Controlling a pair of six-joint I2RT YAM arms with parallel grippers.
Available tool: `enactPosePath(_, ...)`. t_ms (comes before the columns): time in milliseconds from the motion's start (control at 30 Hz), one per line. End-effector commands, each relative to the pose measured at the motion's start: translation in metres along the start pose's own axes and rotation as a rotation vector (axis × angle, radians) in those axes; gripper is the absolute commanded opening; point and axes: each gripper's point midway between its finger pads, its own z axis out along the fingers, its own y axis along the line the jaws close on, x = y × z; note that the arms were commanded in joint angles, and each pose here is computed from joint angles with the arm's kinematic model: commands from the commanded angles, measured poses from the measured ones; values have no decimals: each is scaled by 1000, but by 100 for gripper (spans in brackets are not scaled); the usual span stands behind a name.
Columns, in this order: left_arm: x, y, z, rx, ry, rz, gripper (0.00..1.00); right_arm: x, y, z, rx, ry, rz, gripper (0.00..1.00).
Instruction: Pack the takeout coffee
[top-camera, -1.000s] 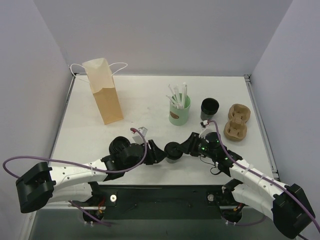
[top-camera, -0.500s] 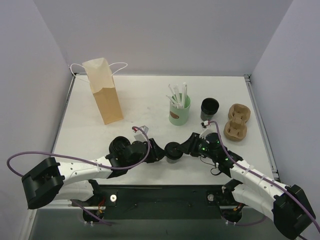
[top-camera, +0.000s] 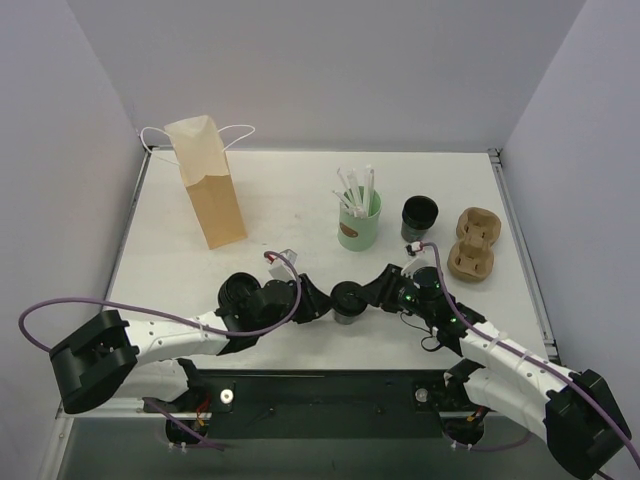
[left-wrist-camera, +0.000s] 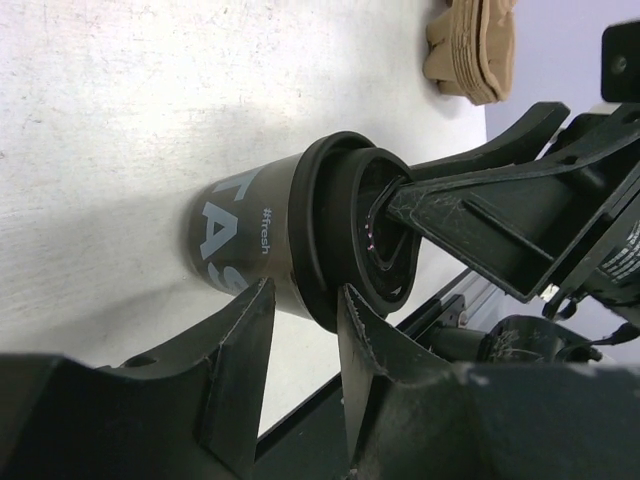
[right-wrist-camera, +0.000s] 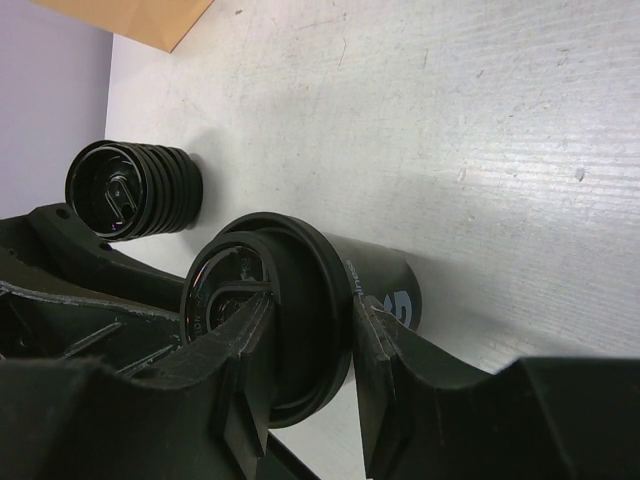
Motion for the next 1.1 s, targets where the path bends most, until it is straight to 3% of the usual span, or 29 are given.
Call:
enactPosePath(0,1,-13,9,70,-8,-86,39,54,-45,-9,138,178,6,30)
enactPosePath(600,19,35,13,-50,1,-147,9,61,-56,-12,163,178,17,29)
enactPosePath(1067,66,87,12,-183,65,-96,12,65,-70,-11,212,172,15,29)
